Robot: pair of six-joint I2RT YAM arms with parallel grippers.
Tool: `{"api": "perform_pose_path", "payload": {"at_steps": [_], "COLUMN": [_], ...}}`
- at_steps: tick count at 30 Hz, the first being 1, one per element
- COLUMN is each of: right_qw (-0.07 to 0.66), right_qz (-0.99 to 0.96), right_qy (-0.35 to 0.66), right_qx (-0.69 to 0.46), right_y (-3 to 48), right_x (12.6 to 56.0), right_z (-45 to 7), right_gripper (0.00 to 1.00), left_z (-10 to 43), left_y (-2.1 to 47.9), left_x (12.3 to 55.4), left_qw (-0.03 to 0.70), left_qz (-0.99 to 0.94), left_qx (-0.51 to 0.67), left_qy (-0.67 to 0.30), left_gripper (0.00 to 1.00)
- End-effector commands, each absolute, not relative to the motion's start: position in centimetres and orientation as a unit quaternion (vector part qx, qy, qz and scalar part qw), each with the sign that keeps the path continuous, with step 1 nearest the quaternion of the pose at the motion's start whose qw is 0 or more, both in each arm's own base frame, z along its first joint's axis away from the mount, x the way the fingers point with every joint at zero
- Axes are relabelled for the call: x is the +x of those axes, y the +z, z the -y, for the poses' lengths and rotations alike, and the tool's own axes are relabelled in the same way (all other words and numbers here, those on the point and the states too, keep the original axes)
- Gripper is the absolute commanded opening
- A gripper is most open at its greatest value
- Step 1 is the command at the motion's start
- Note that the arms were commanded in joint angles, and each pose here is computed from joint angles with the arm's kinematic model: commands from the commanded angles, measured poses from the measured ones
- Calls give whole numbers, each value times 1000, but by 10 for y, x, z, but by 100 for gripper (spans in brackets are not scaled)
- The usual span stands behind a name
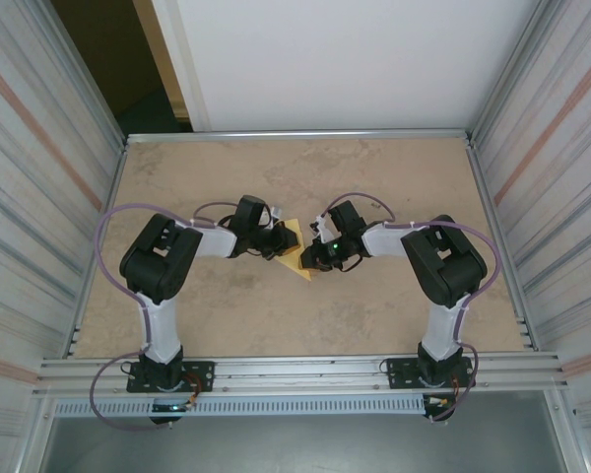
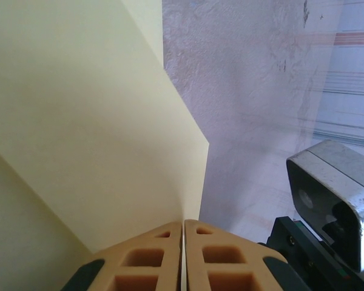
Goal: Fold a paper plane with a square sheet of paper (pick it up from the middle)
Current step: Fourth fold the wing at the center of the table.
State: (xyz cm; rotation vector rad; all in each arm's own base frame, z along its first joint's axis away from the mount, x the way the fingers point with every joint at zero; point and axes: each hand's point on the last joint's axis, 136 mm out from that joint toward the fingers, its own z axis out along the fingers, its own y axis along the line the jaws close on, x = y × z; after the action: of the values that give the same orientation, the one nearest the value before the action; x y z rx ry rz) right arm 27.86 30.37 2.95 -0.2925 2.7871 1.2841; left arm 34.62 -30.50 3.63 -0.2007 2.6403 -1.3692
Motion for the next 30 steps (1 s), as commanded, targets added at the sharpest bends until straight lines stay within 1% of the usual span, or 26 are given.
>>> {"api": "perform_pose_path", "payload": {"at_steps": [1,20,30], "right_qw": [24,17,3], "right_qz": [-911,-916,-929], "right_qy": [400,390,361], "right_qx": [-93,-88,-79], "right_y": [20,10,-3], "right_x": [278,277,272], "right_z": [-299,-297,-288], "right_gripper": [17,16,15], "left_z": [306,306,306], "left_y": [31,28,27], "left_x": [348,349,351], "left_qw": [76,73,74], "left_qz": [-887,-890,-892], "left_qx": [-67,-67,-62], "left_qy": [-450,-446,-442], "left_gripper": [12,11,11]}}
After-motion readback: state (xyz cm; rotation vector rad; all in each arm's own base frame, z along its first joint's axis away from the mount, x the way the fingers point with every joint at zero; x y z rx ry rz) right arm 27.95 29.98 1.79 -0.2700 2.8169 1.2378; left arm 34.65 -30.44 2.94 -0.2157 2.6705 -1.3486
